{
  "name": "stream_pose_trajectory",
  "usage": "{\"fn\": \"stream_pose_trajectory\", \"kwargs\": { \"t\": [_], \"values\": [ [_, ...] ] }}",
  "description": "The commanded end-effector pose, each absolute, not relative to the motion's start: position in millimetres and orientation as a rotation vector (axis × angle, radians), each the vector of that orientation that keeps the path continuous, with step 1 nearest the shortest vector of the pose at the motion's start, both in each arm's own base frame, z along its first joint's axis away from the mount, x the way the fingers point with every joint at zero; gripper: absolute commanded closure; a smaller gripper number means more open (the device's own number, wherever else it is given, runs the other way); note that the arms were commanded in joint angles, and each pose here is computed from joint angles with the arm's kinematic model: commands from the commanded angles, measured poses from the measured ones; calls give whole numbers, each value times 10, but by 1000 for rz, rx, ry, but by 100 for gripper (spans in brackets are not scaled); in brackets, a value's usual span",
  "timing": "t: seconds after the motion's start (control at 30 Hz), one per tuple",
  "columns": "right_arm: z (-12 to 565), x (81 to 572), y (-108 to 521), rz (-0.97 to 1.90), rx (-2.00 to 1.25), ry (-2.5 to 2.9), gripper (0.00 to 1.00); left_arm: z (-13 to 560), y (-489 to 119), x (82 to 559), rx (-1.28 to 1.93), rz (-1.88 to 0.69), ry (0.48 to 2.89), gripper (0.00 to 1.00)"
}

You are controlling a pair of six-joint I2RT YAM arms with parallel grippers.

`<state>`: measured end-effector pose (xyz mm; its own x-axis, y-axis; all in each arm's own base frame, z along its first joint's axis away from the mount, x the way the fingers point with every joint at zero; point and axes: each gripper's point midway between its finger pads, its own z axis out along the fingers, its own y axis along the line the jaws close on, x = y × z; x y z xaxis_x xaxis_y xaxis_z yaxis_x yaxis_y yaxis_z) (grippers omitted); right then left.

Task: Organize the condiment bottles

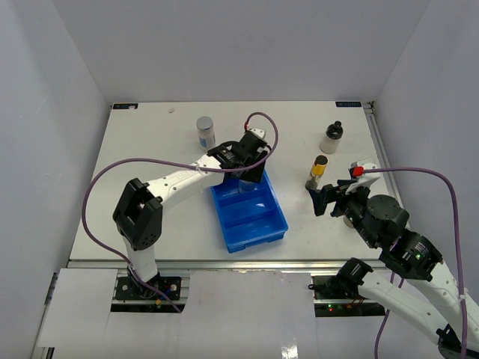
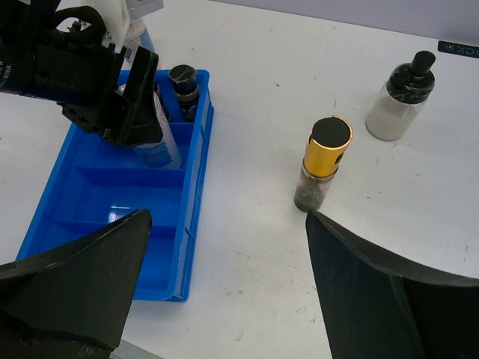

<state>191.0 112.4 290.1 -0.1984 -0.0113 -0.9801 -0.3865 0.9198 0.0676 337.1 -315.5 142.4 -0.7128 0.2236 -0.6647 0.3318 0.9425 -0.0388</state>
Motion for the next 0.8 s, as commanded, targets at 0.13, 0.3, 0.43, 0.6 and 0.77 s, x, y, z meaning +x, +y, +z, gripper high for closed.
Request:
{"fn": "stream_pose_trajectory", "kwargs": {
  "t": [0.13,0.3,0.43,0.6,0.77],
  "values": [
    [2999,1936,1095,334,-292,1716,10,1541,-3240,3478,382,-248,2326,40],
    [2999,1947,1090,322,-297,1714,10,1634,-3169,3476,353,-216,2328,13],
    [2980,1949,1077,316,-294,1717,10,1829,-3133,3455,342,-223,2312,11],
    [2942,1946,1084,318,-296,1721,10,2420,-3029,3435,302,-232,2254,9],
    [2912,1954,1098,321,-295,1725,10,3045,-2762,3609,207,-222,2155,9]
  ]
}}
